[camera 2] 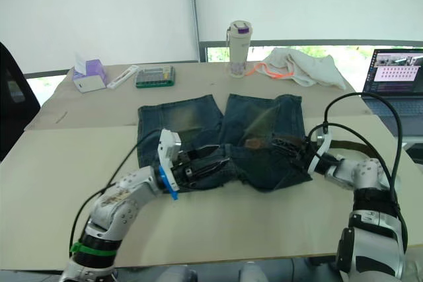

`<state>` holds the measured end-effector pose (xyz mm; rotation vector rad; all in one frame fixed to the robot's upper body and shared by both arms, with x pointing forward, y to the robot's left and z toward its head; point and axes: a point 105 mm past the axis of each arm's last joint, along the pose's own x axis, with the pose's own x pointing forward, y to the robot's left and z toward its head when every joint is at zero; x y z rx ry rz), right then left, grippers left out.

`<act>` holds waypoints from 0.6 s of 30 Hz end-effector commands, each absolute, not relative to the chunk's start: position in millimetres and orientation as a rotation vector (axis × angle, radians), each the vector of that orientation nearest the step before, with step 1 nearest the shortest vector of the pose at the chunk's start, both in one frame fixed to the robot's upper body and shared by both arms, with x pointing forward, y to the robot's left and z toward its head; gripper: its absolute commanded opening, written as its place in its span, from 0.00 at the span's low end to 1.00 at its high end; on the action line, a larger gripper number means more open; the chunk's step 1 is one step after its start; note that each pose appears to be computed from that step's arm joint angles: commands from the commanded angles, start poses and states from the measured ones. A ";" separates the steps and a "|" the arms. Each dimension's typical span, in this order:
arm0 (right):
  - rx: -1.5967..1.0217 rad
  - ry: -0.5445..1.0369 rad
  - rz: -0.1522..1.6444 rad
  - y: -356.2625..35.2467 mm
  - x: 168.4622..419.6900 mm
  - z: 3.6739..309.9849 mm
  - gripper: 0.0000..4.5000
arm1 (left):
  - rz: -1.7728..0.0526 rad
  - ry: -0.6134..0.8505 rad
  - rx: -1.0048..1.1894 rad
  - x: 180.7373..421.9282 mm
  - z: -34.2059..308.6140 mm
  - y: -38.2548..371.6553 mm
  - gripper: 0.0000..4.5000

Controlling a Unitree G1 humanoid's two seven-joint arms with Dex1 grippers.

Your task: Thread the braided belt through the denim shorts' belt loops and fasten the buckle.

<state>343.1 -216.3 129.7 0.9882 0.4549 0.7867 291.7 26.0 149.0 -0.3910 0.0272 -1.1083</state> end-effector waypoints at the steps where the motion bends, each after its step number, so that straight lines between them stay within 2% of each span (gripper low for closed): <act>1: 1.018 0.360 0.879 -212.6 337.3 153.3 0.00 | -1.039 0.089 -0.577 305.6 150.1 25.9 0.69; 6: 1.046 0.310 0.893 -209.6 334.1 153.6 0.00 | -1.018 0.201 -0.772 321.8 139.4 12.8 0.69; 10: 1.038 0.307 0.924 -204.3 329.0 154.2 0.00 | -1.070 0.287 -0.753 326.6 131.0 -10.9 0.69; 18: 1.015 0.329 0.910 -203.1 328.8 148.2 0.00 | -1.135 0.271 -0.819 331.3 141.7 -28.8 0.69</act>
